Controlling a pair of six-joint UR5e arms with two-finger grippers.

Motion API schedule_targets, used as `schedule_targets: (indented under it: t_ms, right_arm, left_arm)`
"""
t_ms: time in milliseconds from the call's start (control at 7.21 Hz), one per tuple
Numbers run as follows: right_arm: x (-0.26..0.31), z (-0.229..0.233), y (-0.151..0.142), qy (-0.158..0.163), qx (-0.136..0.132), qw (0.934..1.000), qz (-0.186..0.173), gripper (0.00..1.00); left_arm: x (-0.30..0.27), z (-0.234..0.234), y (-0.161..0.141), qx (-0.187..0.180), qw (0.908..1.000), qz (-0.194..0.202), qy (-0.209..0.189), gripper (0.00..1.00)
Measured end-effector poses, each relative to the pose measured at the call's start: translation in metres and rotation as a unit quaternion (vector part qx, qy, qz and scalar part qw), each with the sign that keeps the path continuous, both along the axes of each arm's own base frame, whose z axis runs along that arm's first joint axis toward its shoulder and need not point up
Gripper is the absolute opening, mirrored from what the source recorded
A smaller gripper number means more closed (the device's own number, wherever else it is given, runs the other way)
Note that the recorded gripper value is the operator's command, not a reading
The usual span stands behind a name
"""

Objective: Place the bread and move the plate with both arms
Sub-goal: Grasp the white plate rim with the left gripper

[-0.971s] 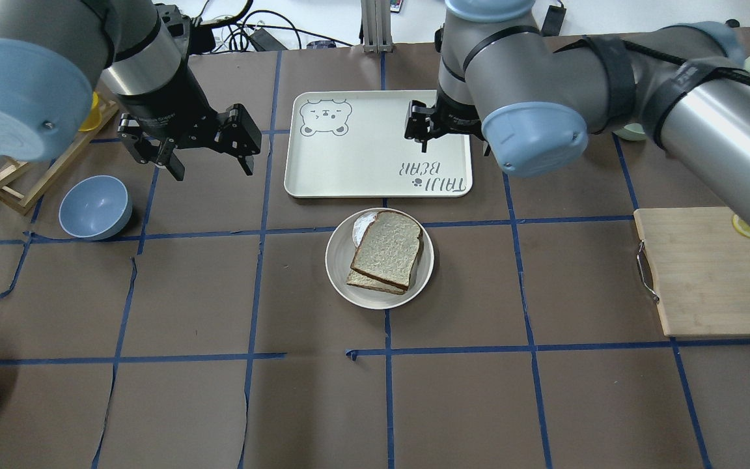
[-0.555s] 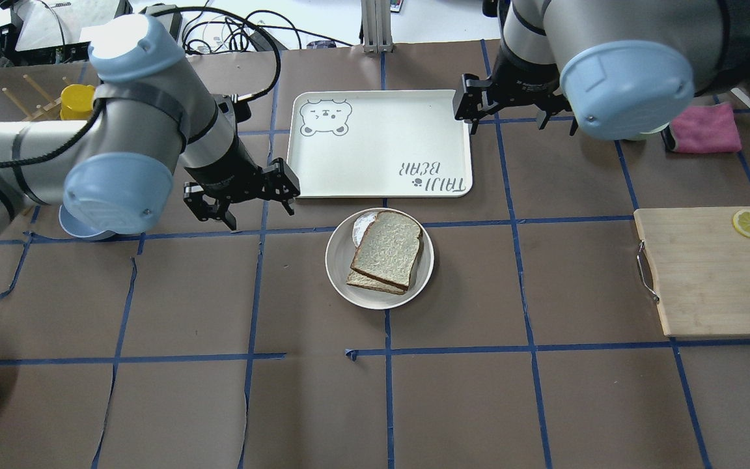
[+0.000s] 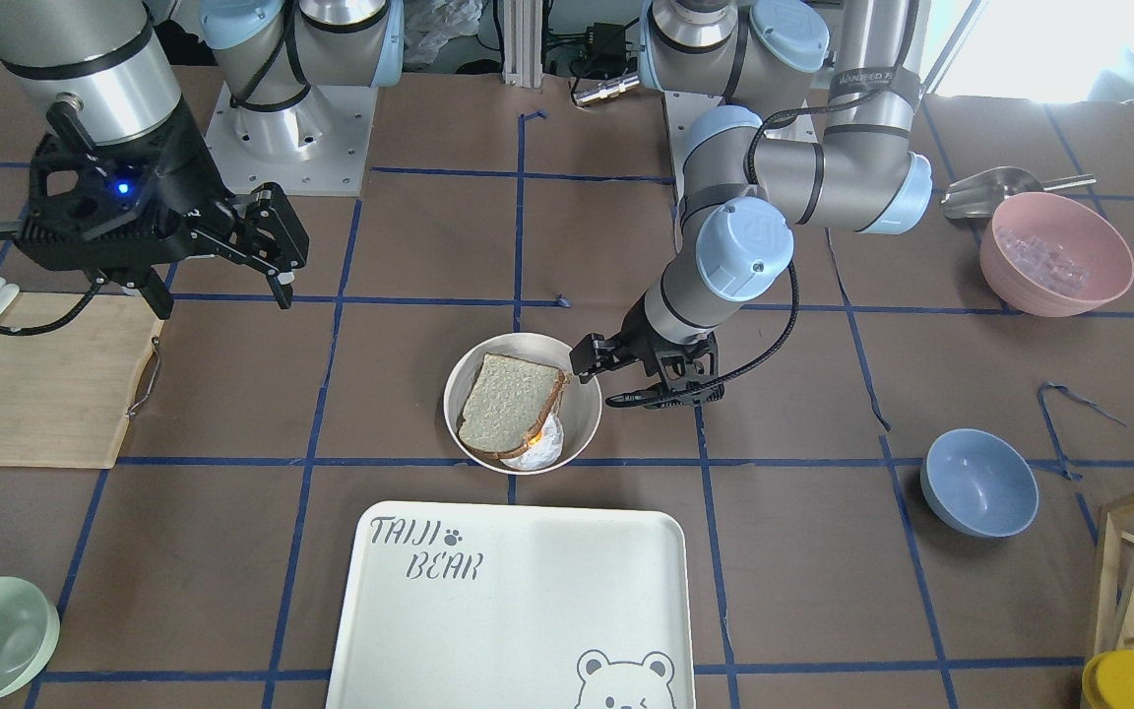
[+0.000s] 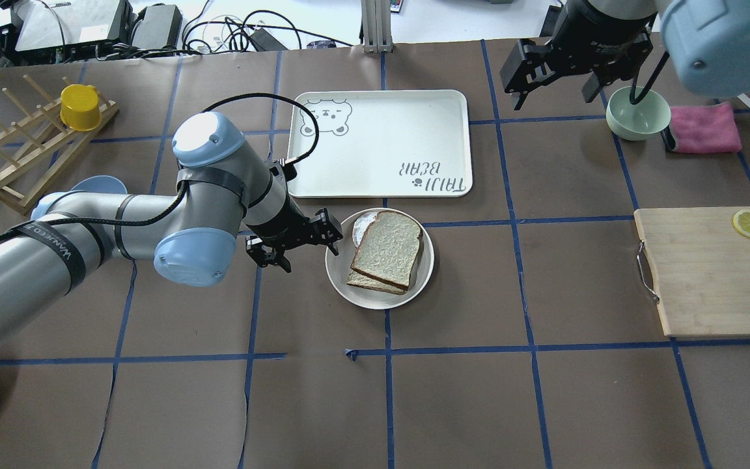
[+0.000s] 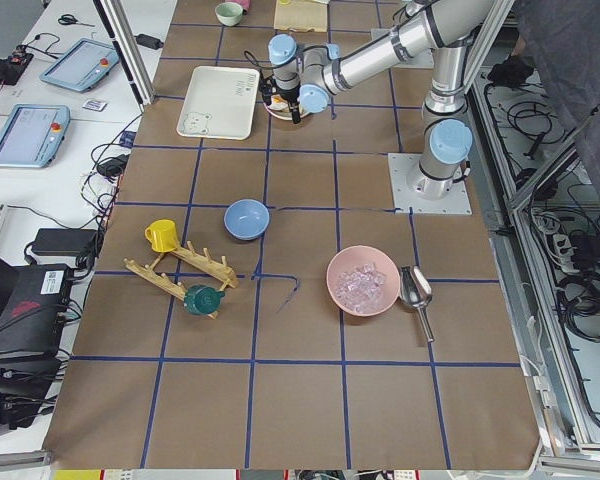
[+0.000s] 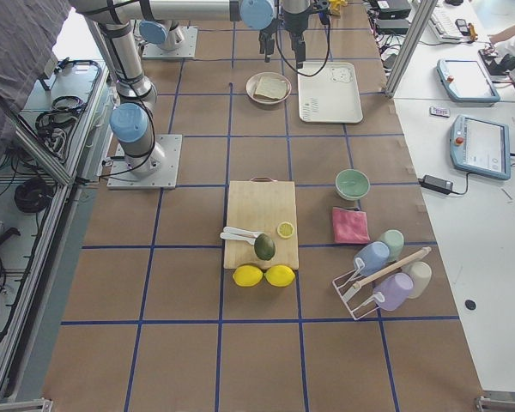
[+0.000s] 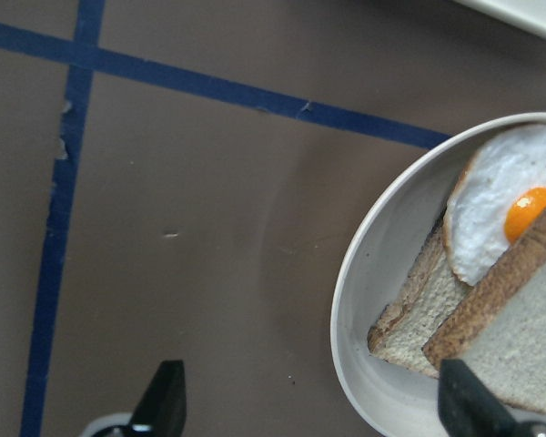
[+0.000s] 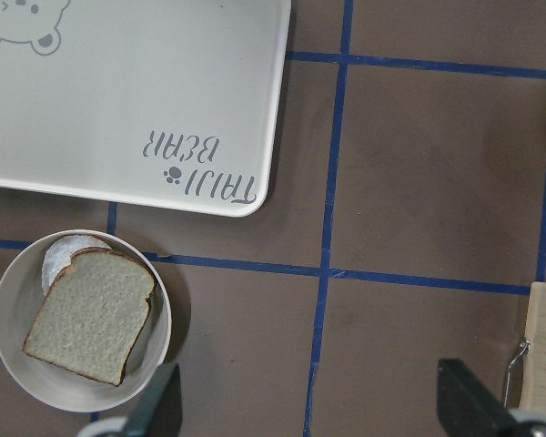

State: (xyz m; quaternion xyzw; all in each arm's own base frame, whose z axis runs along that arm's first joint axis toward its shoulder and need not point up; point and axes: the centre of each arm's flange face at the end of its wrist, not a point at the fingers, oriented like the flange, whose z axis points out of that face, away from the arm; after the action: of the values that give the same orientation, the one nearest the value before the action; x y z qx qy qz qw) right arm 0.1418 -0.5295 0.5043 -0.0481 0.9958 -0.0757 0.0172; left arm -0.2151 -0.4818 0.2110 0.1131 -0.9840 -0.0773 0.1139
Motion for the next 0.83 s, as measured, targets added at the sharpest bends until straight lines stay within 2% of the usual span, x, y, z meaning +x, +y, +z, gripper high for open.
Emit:
schedule_targets:
  t_ms: [139, 416, 832]
  right_arm:
    - [-0.003, 0.003, 0.002, 0.003, -0.001, 1.0000, -0.001, 1.00]
    - [-0.006, 0.004, 0.003, 0.004, -0.001, 1.0000, -0.002, 1.00]
    - [-0.006, 0.002, 0.002, -0.001, 0.000, 1.0000, -0.003, 1.00]
  left_arm:
    - [-0.004, -0.015, -0.001, 0.008, 1.0000, -0.003, 0.001, 0.51]
    - [-0.007, -0.029, -0.002, 0.017, 0.9998, -0.007, 0.001, 0.00]
    - [-0.007, -0.031, -0.003, 0.016, 0.9997, -0.016, 0.002, 0.00]
